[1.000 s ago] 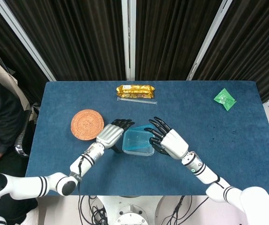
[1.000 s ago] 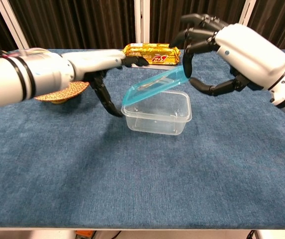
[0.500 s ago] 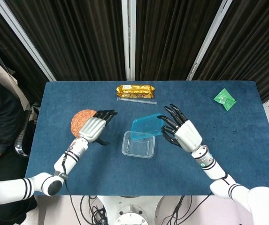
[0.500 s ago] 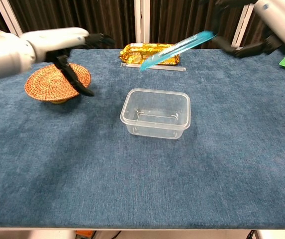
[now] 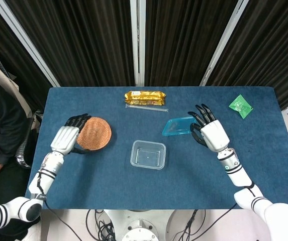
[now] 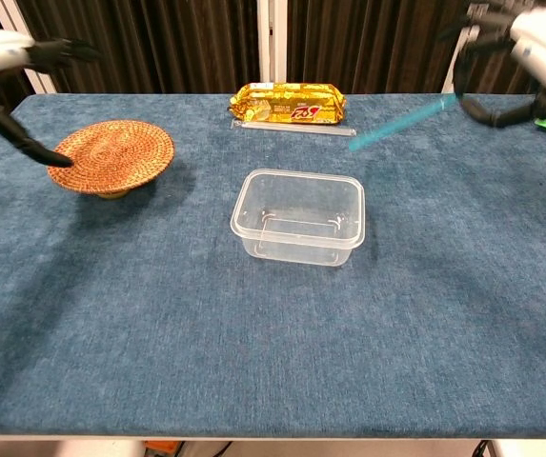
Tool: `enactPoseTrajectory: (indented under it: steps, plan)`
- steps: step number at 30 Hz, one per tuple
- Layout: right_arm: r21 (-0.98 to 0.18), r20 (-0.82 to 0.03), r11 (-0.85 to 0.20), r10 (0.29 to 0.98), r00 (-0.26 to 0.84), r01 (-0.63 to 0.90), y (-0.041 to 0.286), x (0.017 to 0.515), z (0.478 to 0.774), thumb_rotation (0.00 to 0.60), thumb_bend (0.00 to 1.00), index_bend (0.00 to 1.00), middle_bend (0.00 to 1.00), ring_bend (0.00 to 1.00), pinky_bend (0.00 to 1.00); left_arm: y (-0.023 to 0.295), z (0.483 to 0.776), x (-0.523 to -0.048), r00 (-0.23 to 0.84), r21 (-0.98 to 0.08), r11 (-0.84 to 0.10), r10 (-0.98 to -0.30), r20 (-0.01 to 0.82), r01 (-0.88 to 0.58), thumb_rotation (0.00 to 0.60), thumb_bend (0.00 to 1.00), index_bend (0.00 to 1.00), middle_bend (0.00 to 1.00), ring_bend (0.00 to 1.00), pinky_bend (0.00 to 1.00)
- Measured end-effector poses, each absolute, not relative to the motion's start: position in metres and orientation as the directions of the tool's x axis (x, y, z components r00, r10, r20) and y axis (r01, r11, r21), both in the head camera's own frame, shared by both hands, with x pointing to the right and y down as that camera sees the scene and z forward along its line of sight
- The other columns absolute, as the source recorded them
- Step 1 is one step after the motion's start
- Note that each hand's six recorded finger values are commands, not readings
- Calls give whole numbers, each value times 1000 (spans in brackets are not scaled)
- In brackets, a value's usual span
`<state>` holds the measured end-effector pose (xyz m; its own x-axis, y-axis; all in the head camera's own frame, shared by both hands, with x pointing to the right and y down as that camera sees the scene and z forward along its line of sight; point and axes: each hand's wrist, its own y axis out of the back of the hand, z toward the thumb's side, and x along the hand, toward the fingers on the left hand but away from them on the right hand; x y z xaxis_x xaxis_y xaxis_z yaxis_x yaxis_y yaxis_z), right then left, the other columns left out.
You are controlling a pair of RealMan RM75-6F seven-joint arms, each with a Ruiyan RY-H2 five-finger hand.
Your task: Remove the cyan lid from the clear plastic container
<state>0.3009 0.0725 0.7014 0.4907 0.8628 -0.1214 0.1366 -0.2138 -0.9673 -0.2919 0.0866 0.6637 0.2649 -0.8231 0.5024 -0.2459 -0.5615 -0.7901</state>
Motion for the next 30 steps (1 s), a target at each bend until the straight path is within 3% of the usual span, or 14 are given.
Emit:
enactPoseTrajectory:
  steps: [3, 12, 17, 21, 30]
  plan:
    - [-957, -187, -269, 858, 478, 107, 81, 307, 712, 600, 88, 4, 0, 0, 0, 93, 657, -316, 220, -806, -531, -846, 486, -262, 600, 0, 25, 0, 0, 55]
    - [-923, -307, -376, 847, 435, 81, 104, 337, 696, 600, 26, 0, 0, 0, 0, 116, 641, -375, 119, -833, -483, -875, 469, -270, 600, 0, 26, 0, 0, 48]
    - [-898, -364, -430, 845, 392, 93, 116, 363, 663, 600, 45, 0, 23, 0, 0, 125, 631, -408, 61, -843, -448, -890, 452, -297, 600, 0, 37, 0, 0, 50]
    - [-901, -357, -413, 880, 313, 134, 126, 389, 628, 600, 115, 0, 143, 0, 0, 136, 618, -435, 5, -877, -405, -908, 418, -257, 600, 0, 44, 0, 0, 49]
    - [-923, -325, -340, 940, 107, 178, 165, 438, 571, 600, 146, 0, 146, 0, 0, 175, 590, -469, -96, -914, -359, -919, 381, -187, 600, 0, 57, 0, 0, 46]
